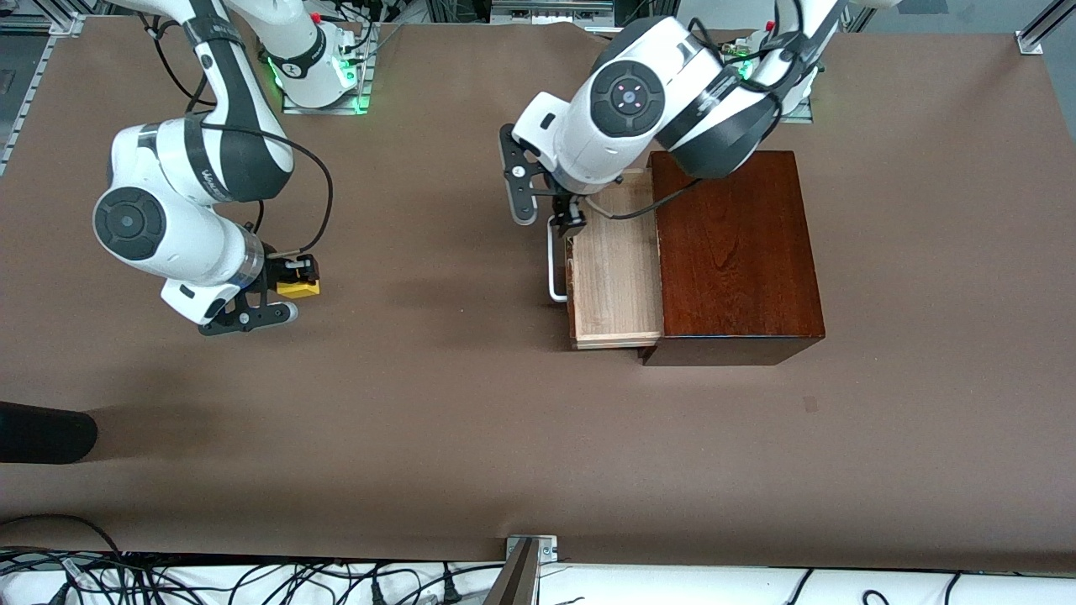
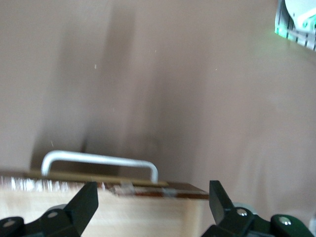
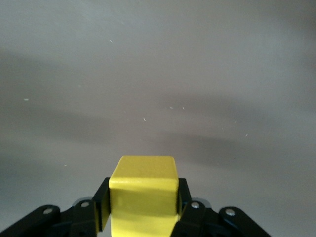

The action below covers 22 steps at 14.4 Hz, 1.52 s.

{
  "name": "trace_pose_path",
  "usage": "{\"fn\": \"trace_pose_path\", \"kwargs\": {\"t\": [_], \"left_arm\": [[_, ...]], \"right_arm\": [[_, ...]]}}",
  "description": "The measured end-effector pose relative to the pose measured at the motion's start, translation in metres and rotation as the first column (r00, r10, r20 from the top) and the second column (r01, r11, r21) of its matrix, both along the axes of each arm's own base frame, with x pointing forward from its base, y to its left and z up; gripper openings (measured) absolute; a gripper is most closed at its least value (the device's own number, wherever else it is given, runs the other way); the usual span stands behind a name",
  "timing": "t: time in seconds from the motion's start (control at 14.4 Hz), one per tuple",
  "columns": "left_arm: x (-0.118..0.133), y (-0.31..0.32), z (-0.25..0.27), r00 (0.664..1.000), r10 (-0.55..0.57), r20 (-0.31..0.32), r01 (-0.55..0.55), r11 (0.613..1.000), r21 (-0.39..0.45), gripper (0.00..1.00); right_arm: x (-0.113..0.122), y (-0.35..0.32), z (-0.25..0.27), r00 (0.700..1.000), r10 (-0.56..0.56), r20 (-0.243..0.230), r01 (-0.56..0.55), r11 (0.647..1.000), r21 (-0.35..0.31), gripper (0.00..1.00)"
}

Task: Open drawer, take yellow block, close drawer
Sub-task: 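Place the cube with the right gripper while the left gripper pushes the drawer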

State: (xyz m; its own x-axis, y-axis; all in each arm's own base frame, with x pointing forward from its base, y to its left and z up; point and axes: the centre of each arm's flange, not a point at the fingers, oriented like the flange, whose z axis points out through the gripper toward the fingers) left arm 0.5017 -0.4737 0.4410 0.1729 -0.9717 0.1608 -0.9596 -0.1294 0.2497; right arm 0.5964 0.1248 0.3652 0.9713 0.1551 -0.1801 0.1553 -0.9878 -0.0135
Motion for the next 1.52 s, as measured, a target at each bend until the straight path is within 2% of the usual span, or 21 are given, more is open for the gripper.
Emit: {"fn": "trace_pose_path", "kwargs": {"t": [0.14, 0.21, 0.35, 0.55, 0.69, 0.9, 1.18, 1.52], "left_arm": [[0.001, -0.024, -0.036, 0.988, -0.109, 0.113, 0.107, 0.994, 0.025, 1.0], [0.0, -0.034, -0.055, 0.977, -0.153, 0.149, 0.149, 0.988, 0.044, 1.0], [0.0, -0.045, -0.094, 0.961, -0.222, 0.162, 0.215, 0.975, 0.062, 1.0], [0.004, -0.04, -0.12, 0.954, -0.264, 0.141, 0.253, 0.963, 0.094, 1.0], [0.005, -0.03, -0.126, 0.952, -0.287, 0.102, 0.274, 0.953, 0.13, 1.0], [0.014, -0.01, -0.13, 0.944, -0.326, 0.046, 0.315, 0.936, 0.157, 1.0], [0.015, 0.0, -0.129, 0.942, -0.337, 0.008, 0.329, 0.923, 0.199, 1.0], [0.026, 0.037, -0.133, 0.943, -0.318, -0.099, 0.333, 0.902, 0.276, 1.0]], "right_arm": [[-0.01, -0.017, -0.03, 0.999, -0.037, 0.013, 0.037, 0.999, -0.001, 0.55], [-0.016, -0.025, -0.043, 0.998, -0.05, 0.026, 0.05, 0.999, 0.0, 0.55], [-0.029, -0.038, -0.068, 0.997, -0.071, 0.04, 0.071, 0.998, 0.001, 0.55], [-0.043, -0.047, -0.096, 0.995, -0.086, 0.058, 0.086, 0.996, 0.002, 0.55], [-0.047, -0.053, -0.115, 0.993, -0.095, 0.066, 0.095, 0.995, 0.0, 0.55], [-0.049, -0.054, -0.138, 0.994, -0.096, 0.058, 0.096, 0.995, -0.006, 0.55], [-0.055, -0.056, -0.155, 0.995, -0.096, 0.04, 0.097, 0.995, -0.012, 0.55], [-0.056, -0.057, -0.162, 0.994, -0.097, 0.04, 0.097, 0.995, -0.013, 0.56]]}}
